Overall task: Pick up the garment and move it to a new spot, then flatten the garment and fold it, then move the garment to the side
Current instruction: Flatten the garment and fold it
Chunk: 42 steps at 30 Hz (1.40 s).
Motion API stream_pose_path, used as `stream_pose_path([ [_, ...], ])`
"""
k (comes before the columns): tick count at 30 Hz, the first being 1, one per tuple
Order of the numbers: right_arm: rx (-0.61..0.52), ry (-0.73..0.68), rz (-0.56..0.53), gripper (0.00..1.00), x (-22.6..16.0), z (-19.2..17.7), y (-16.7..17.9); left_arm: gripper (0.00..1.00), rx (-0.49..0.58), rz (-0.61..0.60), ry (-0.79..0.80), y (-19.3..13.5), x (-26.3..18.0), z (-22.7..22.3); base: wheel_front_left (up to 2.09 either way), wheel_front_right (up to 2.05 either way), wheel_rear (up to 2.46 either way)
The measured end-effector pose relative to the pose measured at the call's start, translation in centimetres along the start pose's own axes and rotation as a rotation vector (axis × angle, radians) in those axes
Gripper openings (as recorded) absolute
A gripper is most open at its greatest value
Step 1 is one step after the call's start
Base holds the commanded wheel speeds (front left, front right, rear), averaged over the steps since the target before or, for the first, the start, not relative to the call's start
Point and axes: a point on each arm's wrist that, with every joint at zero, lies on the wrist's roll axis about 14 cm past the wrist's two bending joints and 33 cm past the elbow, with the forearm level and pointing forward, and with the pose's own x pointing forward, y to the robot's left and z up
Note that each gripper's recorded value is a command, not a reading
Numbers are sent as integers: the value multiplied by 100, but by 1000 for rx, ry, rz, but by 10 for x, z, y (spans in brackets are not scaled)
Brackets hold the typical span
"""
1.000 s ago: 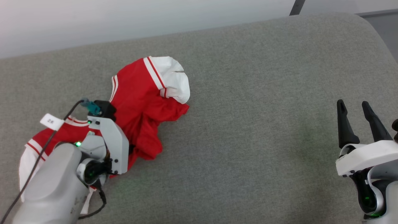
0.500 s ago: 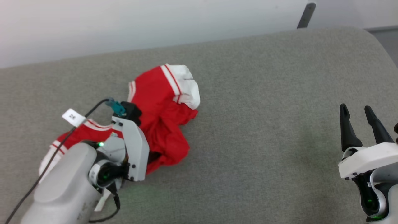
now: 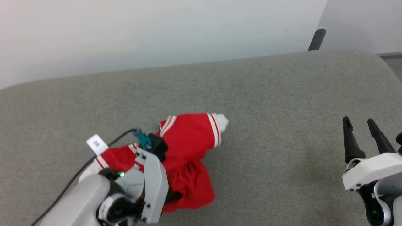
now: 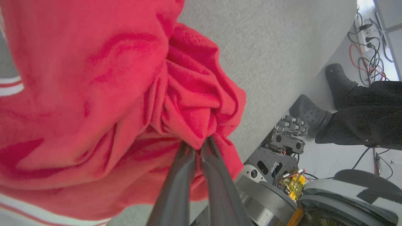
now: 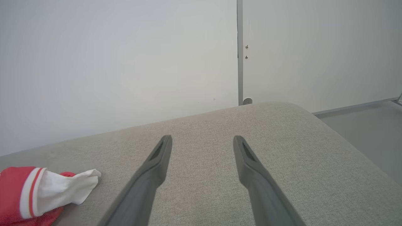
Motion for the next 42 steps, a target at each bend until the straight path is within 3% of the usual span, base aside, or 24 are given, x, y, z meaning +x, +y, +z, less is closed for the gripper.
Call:
stream_pose_path([
  [10,9,19,-3,100,-8,-5,-2,0,-15,-13,59,-14,3,-39,0,0,0],
  [11,10,22,-2,100,-8,-5,-1,16,-17,-14,56,-14,5,-40,0,0,0],
  [12,10,23,0,100,-8,-5,-1,39,-17,-13,44,-14,6,-39,0,0,0],
  [15,10,29,14,100,-7,-6,4,65,-25,-12,33,-12,9,-41,0,0,0],
  [16,10,31,18,100,-7,-7,6,95,-24,-7,23,-10,9,-41,0,0,0],
  [17,9,34,23,100,-7,-7,7,100,-31,-3,15,-9,9,-40,0,0,0],
  [29,-1,38,89,100,-6,-1,30,100,-56,54,-143,4,-14,-14,0,0,0],
  [42,-28,44,197,100,-4,8,65,100,10,326,-669,52,-120,44,0,0,0],
])
